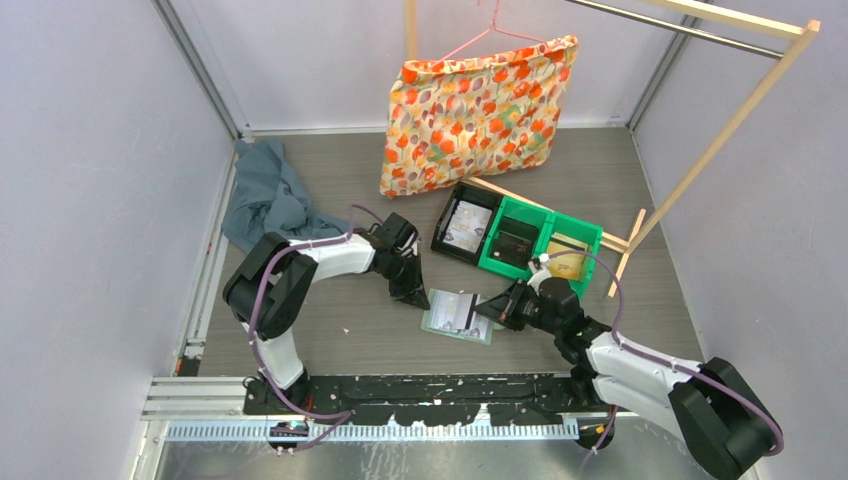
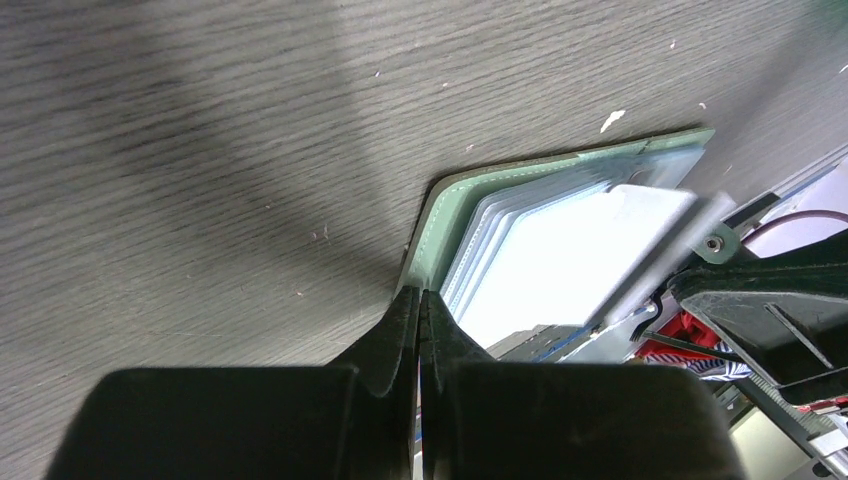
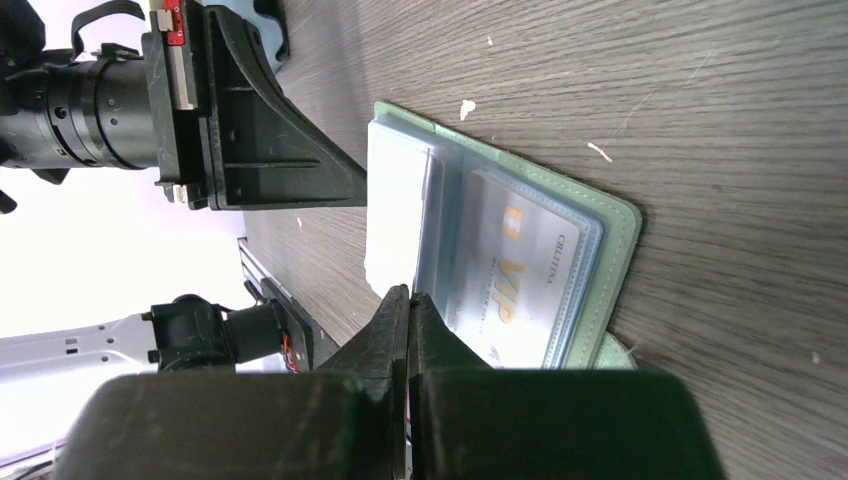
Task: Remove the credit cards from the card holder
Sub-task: Remove the credit card from the card holder.
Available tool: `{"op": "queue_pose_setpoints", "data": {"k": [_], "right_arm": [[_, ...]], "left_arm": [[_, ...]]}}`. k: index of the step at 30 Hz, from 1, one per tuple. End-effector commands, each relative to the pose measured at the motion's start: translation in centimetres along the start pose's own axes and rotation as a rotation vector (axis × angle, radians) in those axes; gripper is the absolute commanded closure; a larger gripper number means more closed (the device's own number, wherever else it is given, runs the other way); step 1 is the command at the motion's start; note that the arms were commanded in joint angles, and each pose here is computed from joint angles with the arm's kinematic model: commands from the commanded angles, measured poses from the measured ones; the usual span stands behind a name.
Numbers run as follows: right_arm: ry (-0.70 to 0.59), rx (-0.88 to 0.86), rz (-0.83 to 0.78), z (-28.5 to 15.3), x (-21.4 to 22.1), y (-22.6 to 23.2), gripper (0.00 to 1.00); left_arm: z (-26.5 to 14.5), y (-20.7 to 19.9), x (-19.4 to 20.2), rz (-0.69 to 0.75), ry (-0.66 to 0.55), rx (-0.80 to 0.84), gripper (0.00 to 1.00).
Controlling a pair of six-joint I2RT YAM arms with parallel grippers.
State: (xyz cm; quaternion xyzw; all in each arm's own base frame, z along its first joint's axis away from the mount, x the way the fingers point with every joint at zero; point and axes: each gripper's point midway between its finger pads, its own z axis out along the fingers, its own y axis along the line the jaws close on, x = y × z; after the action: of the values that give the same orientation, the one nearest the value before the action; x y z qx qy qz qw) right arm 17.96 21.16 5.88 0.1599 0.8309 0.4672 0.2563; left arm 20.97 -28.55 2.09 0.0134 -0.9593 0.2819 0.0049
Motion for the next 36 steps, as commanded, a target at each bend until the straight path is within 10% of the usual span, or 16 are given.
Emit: {"op": "queue_pose_setpoints", "data": {"k": [1, 10, 16, 26, 36], "right_arm": [[0.003, 0.004, 0.0, -0.5, 0.2, -0.1, 0.99], [-0.005, 0.041, -0.017, -1.3, 0.2, -0.6, 0.99], [0.022, 0.031, -0.013, -0.6, 0.1, 0.2, 0.68], [-0.003, 0.042, -0.001, 0.7, -1.0, 0.3, 0.67], [-0.011, 0.103, 0.001, 0.8, -1.0, -1.1, 0.66]], "left_arm": [[-0.4, 1.7, -0.3, 0.01, -0.035, -0.07, 0.99], [-1.7, 0.8, -0.7, 0.036, -0.059, -0.056, 0.99], [-3.4, -1.9, -0.8, 0.069, -0.083, 0.013, 0.99], [-2.6, -8.3, 0.7, 0.106, -0.058, 0.195, 0.93], [0.9, -5.7, 0.3, 0.103, -0.046, 0.079, 0.96]]}}
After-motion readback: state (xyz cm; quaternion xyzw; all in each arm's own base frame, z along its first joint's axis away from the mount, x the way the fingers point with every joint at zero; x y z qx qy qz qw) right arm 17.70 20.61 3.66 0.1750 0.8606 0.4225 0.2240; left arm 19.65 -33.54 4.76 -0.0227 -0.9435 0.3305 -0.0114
